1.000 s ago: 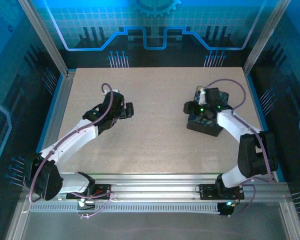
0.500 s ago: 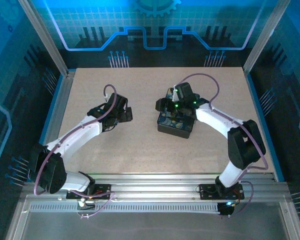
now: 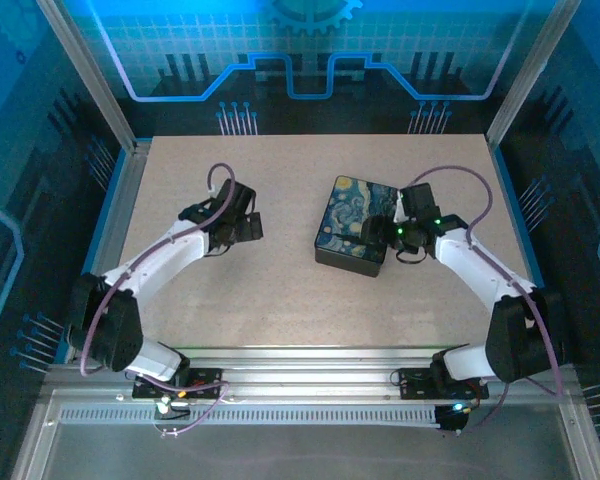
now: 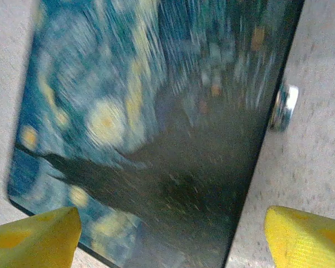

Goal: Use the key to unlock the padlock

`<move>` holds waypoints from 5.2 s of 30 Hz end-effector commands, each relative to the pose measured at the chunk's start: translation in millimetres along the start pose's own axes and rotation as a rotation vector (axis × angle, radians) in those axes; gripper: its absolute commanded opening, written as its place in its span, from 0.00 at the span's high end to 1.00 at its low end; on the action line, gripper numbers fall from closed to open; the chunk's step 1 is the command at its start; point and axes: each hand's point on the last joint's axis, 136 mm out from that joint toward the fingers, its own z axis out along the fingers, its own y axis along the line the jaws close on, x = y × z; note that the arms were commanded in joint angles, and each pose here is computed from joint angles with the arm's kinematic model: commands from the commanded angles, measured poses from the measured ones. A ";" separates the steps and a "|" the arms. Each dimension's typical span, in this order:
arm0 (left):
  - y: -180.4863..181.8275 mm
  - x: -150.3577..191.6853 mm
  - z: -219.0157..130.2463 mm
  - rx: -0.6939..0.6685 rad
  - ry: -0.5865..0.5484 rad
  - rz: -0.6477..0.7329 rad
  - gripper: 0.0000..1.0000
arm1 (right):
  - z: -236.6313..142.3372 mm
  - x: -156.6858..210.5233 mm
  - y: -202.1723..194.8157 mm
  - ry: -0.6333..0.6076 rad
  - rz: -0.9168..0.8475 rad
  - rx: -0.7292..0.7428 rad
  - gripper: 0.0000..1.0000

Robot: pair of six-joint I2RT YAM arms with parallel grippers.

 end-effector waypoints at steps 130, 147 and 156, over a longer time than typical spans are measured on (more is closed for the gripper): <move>-6.7 -65.2 200.3 0.144 0.264 -0.242 0.67 | 2.1 52.3 164.3 0.210 -0.370 -0.442 0.37; -33.0 -70.9 181.6 0.207 0.228 -0.196 0.60 | 2.7 56.0 162.7 0.212 -0.368 -0.449 0.37; -31.3 -72.0 195.2 0.172 0.225 -0.239 0.71 | 1.8 57.6 158.8 0.216 -0.376 -0.438 0.37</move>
